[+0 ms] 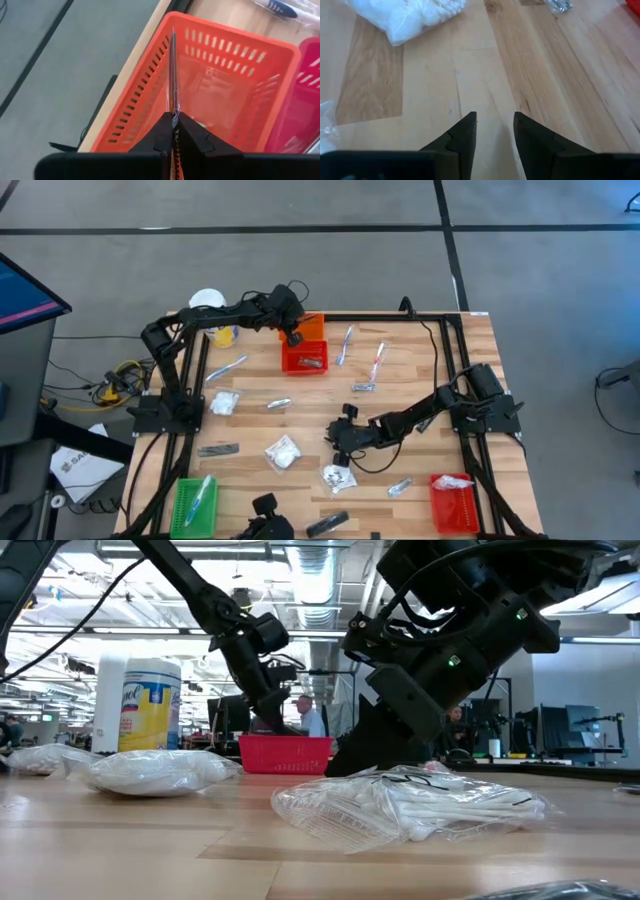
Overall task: Pick & Place Travel size toiletries
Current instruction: Put the comb into the orange basket
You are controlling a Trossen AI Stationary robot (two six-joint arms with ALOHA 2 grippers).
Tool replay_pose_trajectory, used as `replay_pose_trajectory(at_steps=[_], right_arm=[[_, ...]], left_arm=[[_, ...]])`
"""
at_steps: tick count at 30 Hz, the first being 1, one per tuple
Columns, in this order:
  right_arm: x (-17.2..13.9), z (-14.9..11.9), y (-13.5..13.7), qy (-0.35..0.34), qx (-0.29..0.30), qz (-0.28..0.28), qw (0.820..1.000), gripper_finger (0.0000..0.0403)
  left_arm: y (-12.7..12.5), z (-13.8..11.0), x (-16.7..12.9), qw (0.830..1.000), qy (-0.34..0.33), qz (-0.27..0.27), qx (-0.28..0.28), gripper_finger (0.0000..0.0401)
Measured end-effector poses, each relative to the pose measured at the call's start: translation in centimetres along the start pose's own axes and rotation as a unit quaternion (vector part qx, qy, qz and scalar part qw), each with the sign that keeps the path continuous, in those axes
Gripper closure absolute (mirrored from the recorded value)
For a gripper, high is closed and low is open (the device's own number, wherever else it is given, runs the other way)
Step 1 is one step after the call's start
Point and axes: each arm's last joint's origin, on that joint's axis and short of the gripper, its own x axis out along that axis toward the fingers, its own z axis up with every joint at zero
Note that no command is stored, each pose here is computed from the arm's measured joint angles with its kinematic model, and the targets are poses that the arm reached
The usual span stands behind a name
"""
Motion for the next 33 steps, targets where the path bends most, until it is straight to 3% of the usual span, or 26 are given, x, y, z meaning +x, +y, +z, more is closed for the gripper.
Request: replay_pose_trajectory(at_steps=[11, 18, 27, 33], right_arm=[[0.0, 0.0, 0.0, 0.000, 0.000, 0.000, 1.000, 0.0281], [0.0, -0.1, 0.0, 0.003, -0.002, -0.001, 1.000, 0.0281], [0.0, -0.1, 0.0, 0.003, -0.002, -0.001, 1.000, 0.0281], [0.0, -0.1, 0.0, 0.003, -0.002, -0.001, 1.000, 0.0281]], left_arm=[[-0.1, 0.7, 0.0, 0.999, -0.034, 0.012, 0.001, 0.0322], [-0.2, 1.1, -0.9, 0.998, -0.032, 0.052, 0.003, 0.0280], [-1.1, 3.5, -7.1, 0.991, -0.115, 0.063, -0.021, 0.0266], [-3.7, 3.5, -11.4, 0.985, -0.163, 0.031, -0.042, 0.0269]])
